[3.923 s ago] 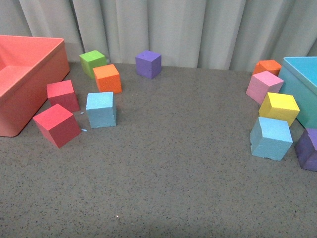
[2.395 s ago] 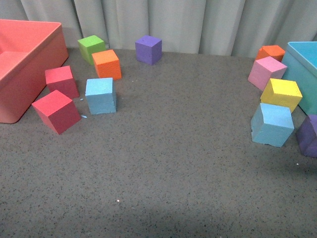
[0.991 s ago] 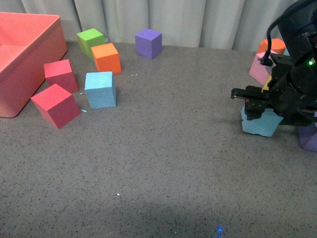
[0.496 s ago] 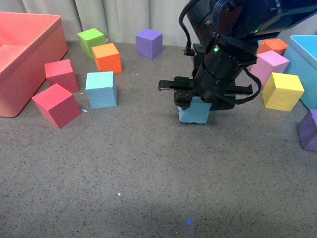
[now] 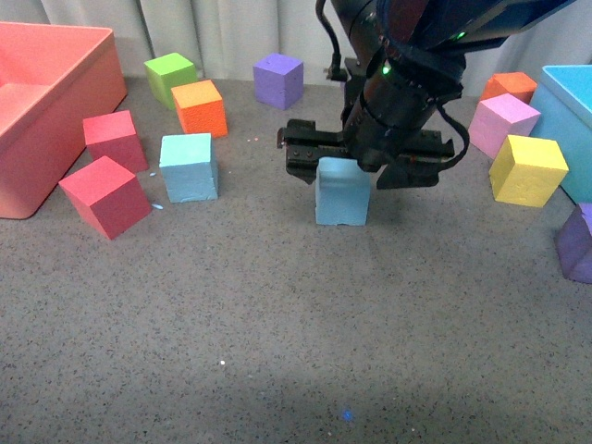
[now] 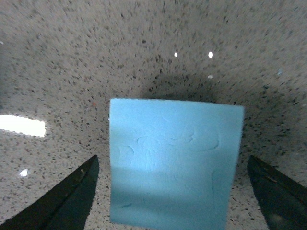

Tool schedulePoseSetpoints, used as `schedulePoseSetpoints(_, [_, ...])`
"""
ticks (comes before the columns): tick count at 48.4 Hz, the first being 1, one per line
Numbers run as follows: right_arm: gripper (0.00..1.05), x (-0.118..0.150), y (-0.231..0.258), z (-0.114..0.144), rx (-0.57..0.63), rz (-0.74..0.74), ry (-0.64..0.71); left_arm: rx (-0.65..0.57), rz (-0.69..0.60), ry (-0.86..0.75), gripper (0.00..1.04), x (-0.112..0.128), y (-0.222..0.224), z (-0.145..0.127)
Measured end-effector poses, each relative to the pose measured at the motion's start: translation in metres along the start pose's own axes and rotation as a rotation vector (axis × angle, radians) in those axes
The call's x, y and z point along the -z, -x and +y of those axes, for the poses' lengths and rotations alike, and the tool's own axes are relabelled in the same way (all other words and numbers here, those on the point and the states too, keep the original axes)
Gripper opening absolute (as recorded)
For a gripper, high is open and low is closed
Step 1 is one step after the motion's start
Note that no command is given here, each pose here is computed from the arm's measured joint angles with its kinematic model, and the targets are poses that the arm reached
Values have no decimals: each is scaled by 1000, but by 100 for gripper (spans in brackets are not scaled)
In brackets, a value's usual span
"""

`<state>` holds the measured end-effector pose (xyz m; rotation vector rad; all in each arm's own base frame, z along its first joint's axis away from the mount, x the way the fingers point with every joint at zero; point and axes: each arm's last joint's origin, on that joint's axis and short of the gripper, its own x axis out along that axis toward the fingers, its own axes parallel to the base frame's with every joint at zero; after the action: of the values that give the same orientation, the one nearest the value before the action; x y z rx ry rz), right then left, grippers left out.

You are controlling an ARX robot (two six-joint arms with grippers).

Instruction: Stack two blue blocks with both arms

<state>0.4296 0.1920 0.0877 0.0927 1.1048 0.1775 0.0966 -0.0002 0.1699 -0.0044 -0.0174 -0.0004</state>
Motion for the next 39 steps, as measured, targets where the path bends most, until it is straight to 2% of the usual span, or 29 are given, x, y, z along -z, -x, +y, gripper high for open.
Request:
schedulePoseSetpoints(2, [97, -3, 10, 0, -9, -31, 10, 0, 0, 0, 98, 0, 0, 0])
schedulePoseSetpoints(9, [95, -14, 54, 1, -30, -156, 10, 0, 0, 0, 98, 0, 0, 0])
schedulePoseSetpoints(12, [85, -12, 56, -6, 75, -424, 54, 0, 0, 0, 98, 0, 0, 0])
schedulePoseSetpoints(14, [76, 1, 57, -17, 164, -609, 90, 3, 0, 0, 98, 0, 0, 0])
schedulePoseSetpoints(18, [59, 40, 70, -52, 180, -871, 96, -1, 0, 0, 98, 0, 0, 0])
schedulePoseSetpoints(20, [50, 51, 90, -65, 170, -996, 87, 0, 0, 0, 98, 0, 0, 0])
schedulePoseSetpoints(23, [37, 62, 118, -79, 166, -1102, 75, 0, 0, 0, 98, 0, 0, 0])
schedulePoseSetpoints(31, [2, 104, 157, -107, 175, -1096, 90, 2, 0, 0, 98, 0, 0, 0])
schedulePoseSetpoints(39, [1, 140, 178, -123, 172, -1093, 98, 0, 0, 0, 98, 0, 0, 0])
